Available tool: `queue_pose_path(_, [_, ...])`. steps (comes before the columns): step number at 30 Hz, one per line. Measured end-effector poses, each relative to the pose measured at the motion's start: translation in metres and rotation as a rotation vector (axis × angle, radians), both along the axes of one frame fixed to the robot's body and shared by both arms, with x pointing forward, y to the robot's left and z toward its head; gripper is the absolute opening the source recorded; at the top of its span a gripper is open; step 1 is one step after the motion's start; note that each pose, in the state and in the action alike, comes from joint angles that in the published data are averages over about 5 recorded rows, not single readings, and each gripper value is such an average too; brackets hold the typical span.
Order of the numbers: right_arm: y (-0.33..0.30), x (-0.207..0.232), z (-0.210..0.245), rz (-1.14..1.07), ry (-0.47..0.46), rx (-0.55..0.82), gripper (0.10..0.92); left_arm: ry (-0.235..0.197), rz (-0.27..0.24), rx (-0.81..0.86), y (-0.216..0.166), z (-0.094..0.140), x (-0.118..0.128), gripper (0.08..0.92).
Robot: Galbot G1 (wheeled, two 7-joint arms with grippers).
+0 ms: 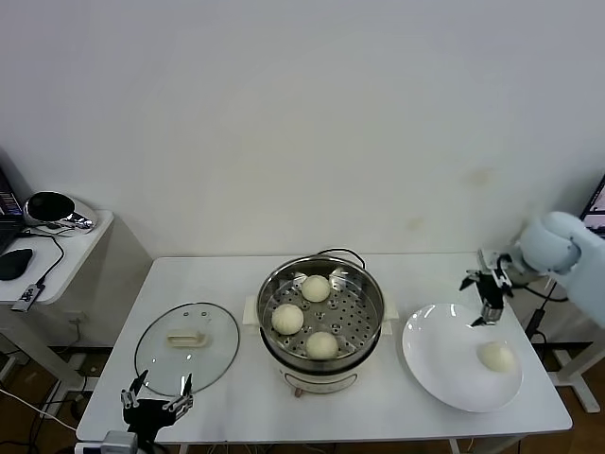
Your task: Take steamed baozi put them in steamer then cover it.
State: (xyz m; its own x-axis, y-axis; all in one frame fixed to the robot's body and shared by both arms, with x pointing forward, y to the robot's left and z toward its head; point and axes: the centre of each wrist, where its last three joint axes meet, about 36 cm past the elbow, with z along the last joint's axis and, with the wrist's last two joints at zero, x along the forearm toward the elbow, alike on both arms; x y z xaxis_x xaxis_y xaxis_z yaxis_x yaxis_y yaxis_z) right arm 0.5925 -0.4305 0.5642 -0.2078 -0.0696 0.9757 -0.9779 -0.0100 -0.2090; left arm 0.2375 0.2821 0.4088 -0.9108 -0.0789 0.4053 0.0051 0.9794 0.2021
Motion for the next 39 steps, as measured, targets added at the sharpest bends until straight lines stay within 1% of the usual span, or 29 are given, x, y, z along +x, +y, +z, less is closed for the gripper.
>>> queue_pose_path(11, [-0.023,-0.009,-0.046,-0.017,0.043,-0.092,0.823,0.004,-0.016,-0.009,-0.002,0.000,0.000,0.823])
queue_pose_path(27, [-0.033,-0.024,-0.091,-0.009,0.101,-0.149,0.823,0.018,-0.011,-0.005,0.000,-0.004,-0.003,0.823])
queue_pose_path(39, [-0.035,-0.025,-0.107,-0.018,0.090,-0.162,0.823,0.022,-0.013,-0.003,0.000,-0.005,-0.003,0.823])
